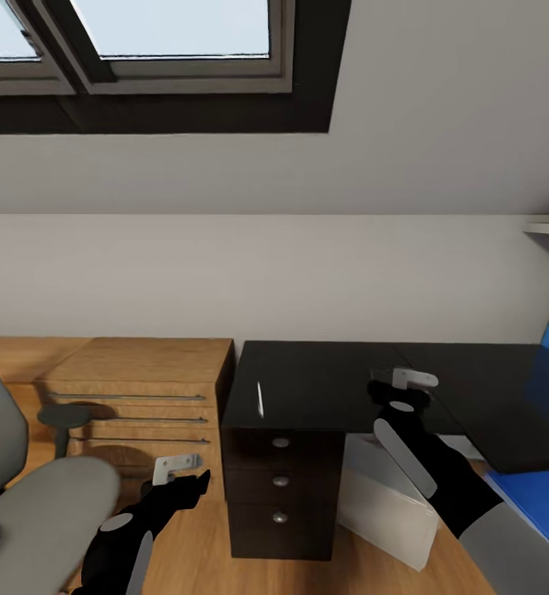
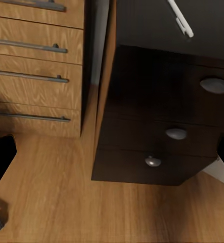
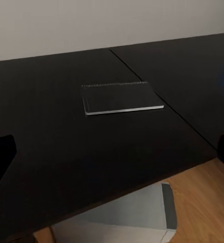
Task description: In the bedroom, organize the workspace by keeping the computer under the desk, ensuring the monitor is on the desk, placing the keyboard on the desk next to the monitor, placing the mouse on the desk next to the keyboard, moving the folder from the swivel chair onto the desk next to the mouse, stacking the notebook on top of the folder with the pen on top of the notebook, and positioning the swivel chair next to the desk.
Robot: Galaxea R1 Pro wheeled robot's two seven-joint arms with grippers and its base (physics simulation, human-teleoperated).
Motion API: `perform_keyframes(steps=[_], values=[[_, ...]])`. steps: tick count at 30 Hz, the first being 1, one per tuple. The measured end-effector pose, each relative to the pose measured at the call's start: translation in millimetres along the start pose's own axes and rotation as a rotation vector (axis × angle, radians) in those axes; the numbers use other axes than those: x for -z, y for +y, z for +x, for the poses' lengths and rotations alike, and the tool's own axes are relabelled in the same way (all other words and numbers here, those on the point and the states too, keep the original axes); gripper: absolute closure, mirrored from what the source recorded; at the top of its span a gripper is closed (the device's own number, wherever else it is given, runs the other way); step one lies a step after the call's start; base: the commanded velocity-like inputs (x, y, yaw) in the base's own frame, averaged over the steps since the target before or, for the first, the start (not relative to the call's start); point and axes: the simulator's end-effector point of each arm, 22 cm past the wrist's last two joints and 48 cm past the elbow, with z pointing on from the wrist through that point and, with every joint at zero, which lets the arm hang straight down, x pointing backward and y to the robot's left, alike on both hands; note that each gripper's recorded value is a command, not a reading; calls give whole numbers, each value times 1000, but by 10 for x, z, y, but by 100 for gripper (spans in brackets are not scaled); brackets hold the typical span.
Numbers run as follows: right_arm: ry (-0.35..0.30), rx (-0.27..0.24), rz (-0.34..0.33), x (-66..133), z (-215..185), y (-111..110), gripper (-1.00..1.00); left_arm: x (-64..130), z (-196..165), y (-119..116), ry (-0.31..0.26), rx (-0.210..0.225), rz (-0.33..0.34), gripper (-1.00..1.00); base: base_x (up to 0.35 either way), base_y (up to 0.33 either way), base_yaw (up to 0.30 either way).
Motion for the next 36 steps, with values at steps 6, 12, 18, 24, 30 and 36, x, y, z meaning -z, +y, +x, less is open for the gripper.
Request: perform_keyframes(steps=[6,12,18,24,30,36], values=[[-1,0,6,-12,-4,-27,-100,2,2,77,0,10,-14,-100,268,0,0],[-9,17,33,-92,-23,-228,-100,131,-84,796,-36,128,-139,-100,56,0,0],[14,41,34,-207,90,-354,-100,165,-119,887,-55,186,-135,-100,75,0,0],[27,9,-6,-372,59,-535,-100,218,-91,1134,-62,229,-176,-100,27,0,0],[56,-20,-1,-546,115,-831,-100,235,-84,1206,-64,238,-189,-100,7,0,0],[56,17,38,-807,172,-1199,-100,242,-89,1228,-68,241,-192,-100,66,0,0]])
